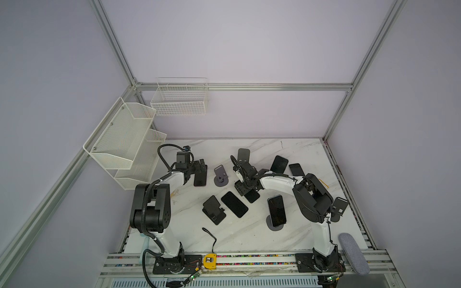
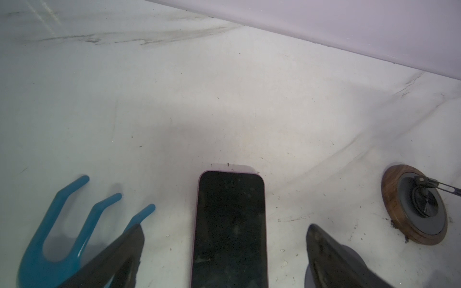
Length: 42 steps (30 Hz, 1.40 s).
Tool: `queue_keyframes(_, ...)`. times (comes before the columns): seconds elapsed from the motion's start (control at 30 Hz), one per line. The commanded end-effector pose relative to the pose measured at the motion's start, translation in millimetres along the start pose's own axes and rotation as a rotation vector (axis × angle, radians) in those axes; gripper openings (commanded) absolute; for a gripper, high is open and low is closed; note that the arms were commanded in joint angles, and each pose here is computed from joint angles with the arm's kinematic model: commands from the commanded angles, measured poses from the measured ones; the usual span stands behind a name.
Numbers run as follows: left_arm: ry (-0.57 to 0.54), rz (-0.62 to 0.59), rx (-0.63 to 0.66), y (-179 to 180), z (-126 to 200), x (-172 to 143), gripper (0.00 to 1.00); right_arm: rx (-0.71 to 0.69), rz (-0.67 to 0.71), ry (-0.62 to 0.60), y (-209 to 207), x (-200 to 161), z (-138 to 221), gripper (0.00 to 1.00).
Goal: Remove the phone from the phone stand
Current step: Place the phone at the center of the table, then rotate the phone stand at the bottom-center of the table.
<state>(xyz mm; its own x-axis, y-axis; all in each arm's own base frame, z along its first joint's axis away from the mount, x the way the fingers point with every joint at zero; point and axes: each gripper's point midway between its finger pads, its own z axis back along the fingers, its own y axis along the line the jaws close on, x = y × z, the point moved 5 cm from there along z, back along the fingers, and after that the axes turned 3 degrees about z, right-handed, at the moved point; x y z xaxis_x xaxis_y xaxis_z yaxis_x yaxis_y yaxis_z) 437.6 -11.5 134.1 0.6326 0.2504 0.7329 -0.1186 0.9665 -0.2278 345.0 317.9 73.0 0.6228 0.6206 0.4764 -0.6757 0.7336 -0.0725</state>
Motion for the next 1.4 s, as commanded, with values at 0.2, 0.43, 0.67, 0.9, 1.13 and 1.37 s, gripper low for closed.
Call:
queue_keyframes(0.2, -0.05, 0.006, -0.017, 0, 11, 8, 1.0, -0.004, 0.037, 0.189, 1, -49, -17, 0.81)
queue_keyframes(0.43, -0.053, 0.005, -0.017, 0, 12, 8, 1.0, 0.008, 0.03, 0.173, 2, -44, -14, 0.82)
queue_keyframes(0.67, -0.051, 0.007, -0.014, 0, 11, 8, 1.0, 0.007, -0.052, 0.001, -2, 7, 34, 0.84)
queue_keyframes(0.9, -0.056, 0.012, -0.003, 2, 13, 7, 1.0, -0.044, -0.181, -0.341, -19, 64, 131, 0.86)
queue_keyframes(1.13, -0.065, 0.019, 0.008, 4, 14, 7, 1.0, -0.206, -0.308, -0.609, -49, 77, 217, 0.89)
queue_keyframes(1.37, -0.059, 0.021, 0.007, 4, 13, 7, 1.0, -0.25, -0.355, -0.658, -58, 58, 257, 0.93)
